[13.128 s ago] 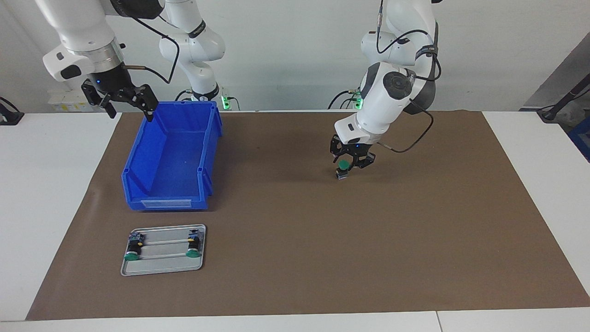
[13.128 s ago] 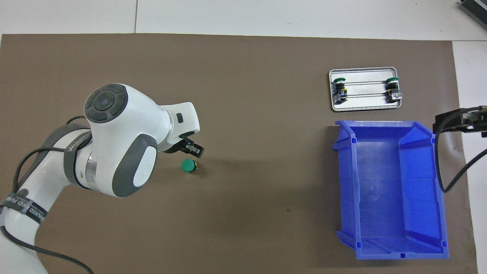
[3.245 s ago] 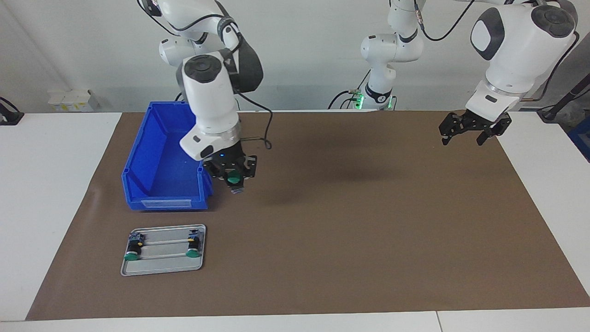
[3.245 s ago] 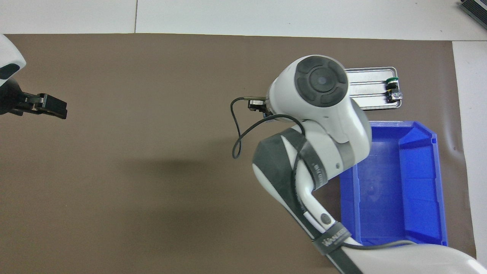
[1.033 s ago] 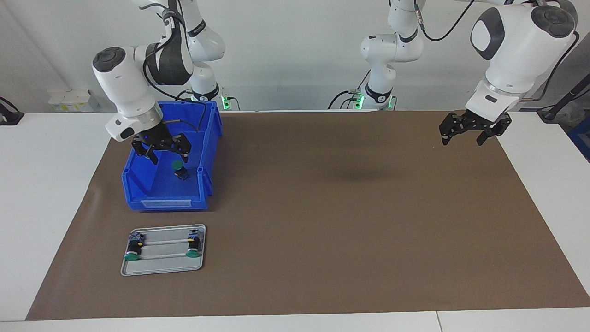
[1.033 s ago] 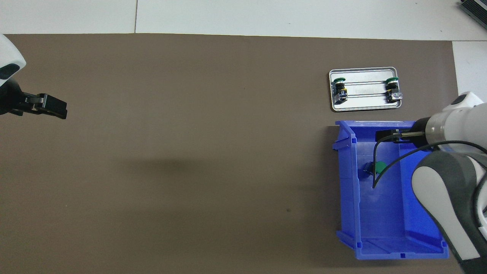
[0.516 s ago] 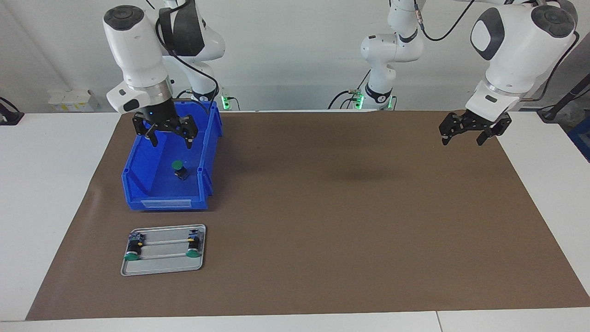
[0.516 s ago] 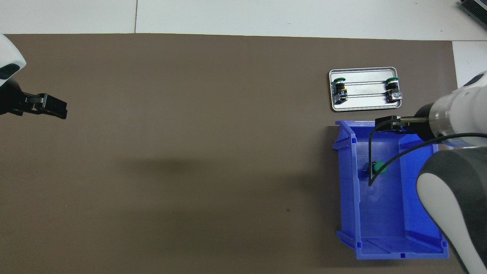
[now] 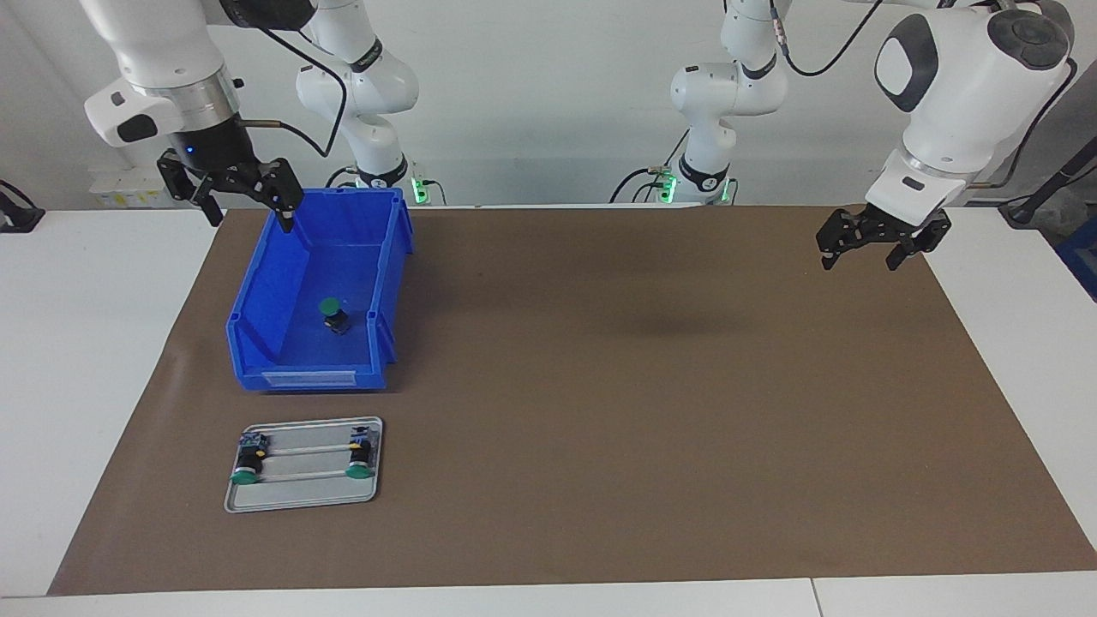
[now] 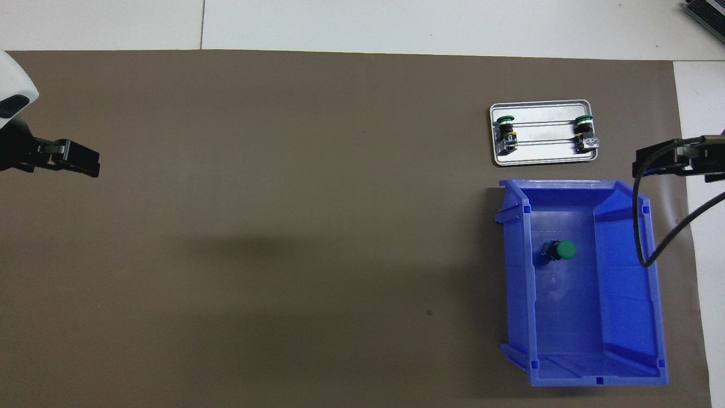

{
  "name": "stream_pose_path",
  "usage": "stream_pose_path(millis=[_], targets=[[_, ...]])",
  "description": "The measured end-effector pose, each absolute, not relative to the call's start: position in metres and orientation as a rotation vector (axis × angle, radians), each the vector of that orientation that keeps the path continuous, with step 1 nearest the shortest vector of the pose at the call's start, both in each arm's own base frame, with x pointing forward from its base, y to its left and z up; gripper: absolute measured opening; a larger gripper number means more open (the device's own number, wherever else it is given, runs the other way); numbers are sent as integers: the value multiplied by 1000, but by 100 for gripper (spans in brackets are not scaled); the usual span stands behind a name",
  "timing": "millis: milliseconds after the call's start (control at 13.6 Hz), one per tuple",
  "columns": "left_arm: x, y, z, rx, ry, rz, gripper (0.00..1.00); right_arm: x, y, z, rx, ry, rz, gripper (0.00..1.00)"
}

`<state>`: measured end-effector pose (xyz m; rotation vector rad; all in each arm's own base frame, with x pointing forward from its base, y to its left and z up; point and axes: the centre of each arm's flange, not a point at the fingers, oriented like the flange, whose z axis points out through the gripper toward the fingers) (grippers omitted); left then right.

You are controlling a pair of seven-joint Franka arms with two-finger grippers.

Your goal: Place and press button with both arms

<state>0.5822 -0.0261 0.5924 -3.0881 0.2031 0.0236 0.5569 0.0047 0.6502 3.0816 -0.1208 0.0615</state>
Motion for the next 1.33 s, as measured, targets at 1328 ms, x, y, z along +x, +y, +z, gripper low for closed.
stream_pose_path(millis=[1328], targets=[[582,-26,592,-3088,203,24,100,550,-4,646,3080,-43,-69,100]])
